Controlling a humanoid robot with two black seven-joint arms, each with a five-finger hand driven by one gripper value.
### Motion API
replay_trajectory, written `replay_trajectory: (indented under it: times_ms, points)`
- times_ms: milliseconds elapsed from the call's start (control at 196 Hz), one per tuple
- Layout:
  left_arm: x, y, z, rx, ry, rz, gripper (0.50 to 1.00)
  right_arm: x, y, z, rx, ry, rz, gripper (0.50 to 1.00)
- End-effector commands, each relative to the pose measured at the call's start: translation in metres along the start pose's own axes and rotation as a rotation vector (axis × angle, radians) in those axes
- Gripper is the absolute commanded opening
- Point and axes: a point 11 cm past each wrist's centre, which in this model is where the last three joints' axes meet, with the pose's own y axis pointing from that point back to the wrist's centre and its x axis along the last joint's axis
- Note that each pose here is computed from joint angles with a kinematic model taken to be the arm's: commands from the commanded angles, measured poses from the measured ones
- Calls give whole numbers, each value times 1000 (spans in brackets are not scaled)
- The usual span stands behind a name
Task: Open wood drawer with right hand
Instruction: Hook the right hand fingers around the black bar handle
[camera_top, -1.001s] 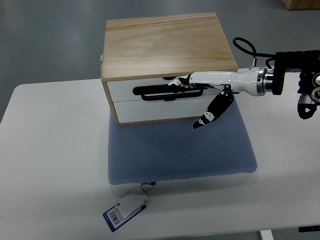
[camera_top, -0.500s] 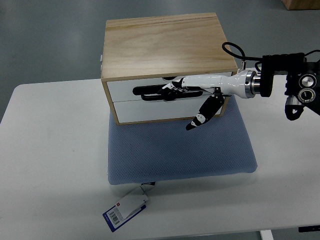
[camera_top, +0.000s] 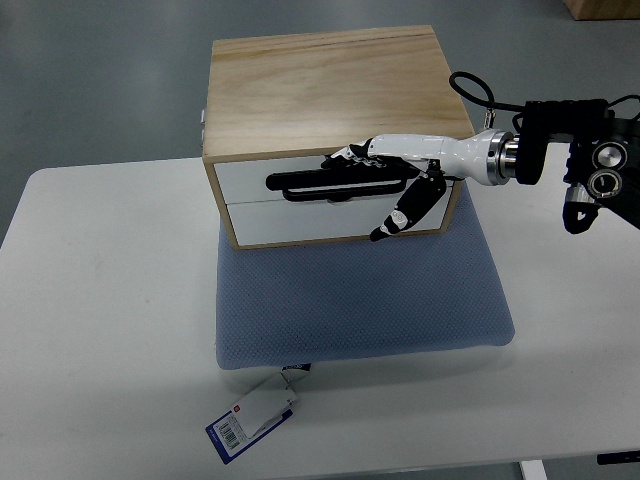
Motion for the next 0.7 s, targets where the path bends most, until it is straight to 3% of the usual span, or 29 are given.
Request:
replay_trajectory:
  times_ms: [0, 694]
  points:
    - [0, 0, 0, 0, 1, 0, 1000, -2, -1, 1, -12, 1, -8, 919]
    - [0, 0, 0, 0, 0, 0, 1000, -12, -11, 8, -98, 22, -40, 919]
